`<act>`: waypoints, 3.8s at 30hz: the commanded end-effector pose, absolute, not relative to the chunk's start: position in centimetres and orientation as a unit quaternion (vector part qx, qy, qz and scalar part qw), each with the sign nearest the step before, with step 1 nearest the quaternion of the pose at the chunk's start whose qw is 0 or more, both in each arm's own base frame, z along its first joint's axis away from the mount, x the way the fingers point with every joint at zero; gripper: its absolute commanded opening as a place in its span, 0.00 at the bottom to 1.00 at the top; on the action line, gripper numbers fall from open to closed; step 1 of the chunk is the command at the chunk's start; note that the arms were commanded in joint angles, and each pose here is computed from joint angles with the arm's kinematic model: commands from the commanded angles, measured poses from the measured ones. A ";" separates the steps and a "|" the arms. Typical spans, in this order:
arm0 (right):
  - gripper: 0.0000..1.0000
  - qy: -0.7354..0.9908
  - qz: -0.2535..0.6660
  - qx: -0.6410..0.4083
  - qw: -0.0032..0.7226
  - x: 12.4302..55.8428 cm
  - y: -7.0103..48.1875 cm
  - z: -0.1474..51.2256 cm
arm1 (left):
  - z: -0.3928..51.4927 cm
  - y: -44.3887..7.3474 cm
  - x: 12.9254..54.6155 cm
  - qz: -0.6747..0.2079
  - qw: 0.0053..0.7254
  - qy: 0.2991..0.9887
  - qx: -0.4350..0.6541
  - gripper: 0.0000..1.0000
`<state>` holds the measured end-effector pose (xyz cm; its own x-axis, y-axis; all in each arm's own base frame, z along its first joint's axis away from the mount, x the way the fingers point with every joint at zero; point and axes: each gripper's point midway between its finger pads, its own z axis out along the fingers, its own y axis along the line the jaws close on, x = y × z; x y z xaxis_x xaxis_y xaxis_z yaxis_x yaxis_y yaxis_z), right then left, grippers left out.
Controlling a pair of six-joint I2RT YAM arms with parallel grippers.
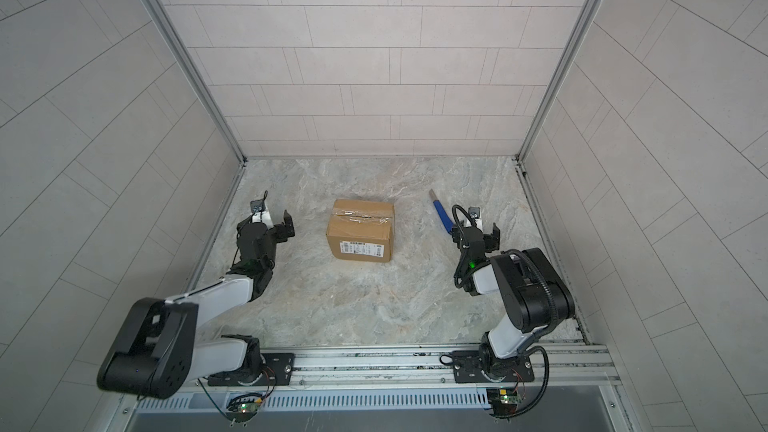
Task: Unpack the express box
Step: 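Grasp the blue utility knife handle with the right gripper while the left arm rises, then lift the knife with the right gripper toward the left gripper while the left gripper approaches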
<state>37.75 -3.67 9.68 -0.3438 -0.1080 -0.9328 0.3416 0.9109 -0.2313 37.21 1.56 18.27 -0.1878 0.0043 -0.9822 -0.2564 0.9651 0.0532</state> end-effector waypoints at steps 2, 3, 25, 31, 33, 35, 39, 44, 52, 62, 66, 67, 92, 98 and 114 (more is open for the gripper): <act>1.00 0.799 -0.208 0.090 0.557 37.4 -3.3 15.6 | 26.6 1.9 35.6 0.055 0.656 0.737 -0.152 1.00; 1.00 0.805 -0.200 0.117 0.546 37.1 -3.7 16.9 | 27.9 1.9 35.1 0.036 0.661 0.729 -0.171 1.00; 0.81 0.968 0.043 0.054 0.242 39.0 5.2 8.5 | 25.2 -3.6 28.5 -0.201 0.614 0.747 -0.157 1.00; 0.75 0.975 0.022 0.050 0.213 40.3 4.9 6.2 | 26.0 -3.9 28.1 -0.211 0.621 0.740 -0.149 1.00; 0.73 0.977 0.017 0.052 0.208 40.5 4.8 5.9 | 26.3 -3.8 28.0 -0.211 0.622 0.739 -0.150 1.00; 0.72 0.977 0.012 0.054 0.207 40.8 4.6 5.7 | 26.6 -3.8 28.0 -0.213 0.624 0.737 -0.151 1.00; 0.70 0.977 0.006 0.053 0.205 41.5 4.6 5.2 | 26.9 -3.8 28.0 -0.214 0.628 0.733 -0.150 1.00; 0.69 0.979 0.006 0.056 0.196 42.2 4.7 4.7 | 27.3 -3.8 28.0 -0.216 0.630 0.730 -0.151 1.00; 0.68 0.981 -0.001 0.056 0.184 43.4 4.9 3.9 | 27.8 -3.6 27.7 -0.210 0.635 0.728 -0.149 1.00; 0.61 0.985 0.004 0.044 0.168 43.3 6.3 2.5 | 27.6 -3.6 27.1 -0.220 0.635 0.724 -0.156 1.00; 0.59 0.985 0.001 0.036 0.166 43.0 6.8 2.2 | 27.6 -3.5 27.0 -0.216 0.635 0.726 -0.156 1.00; 0.59 0.985 -0.002 0.037 0.166 43.0 6.7 2.2 | 27.6 -3.5 27.0 -0.215 0.635 0.726 -0.157 1.00; 0.47 0.982 -0.051 0.075 0.166 44.2 5.5 1.0 | 27.0 -3.3 27.1 -0.209 0.628 0.732 -0.161 1.00; 0.32 0.983 -0.047 0.068 0.166 44.0 5.9 1.0 | 26.8 -3.5 27.4 -0.213 0.624 0.734 -0.163 1.00; 0.22 0.967 0.018 0.044 0.250 41.5 8.1 8.7 | 24.9 -5.2 28.7 -0.222 0.564 0.781 -0.149 1.00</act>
<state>41.83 7.38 4.54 -0.9095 0.1030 -0.4027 0.1012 0.9945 0.0257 28.42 -4.25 23.58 -0.2952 -0.4866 -0.8222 -0.0141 0.8627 -0.5055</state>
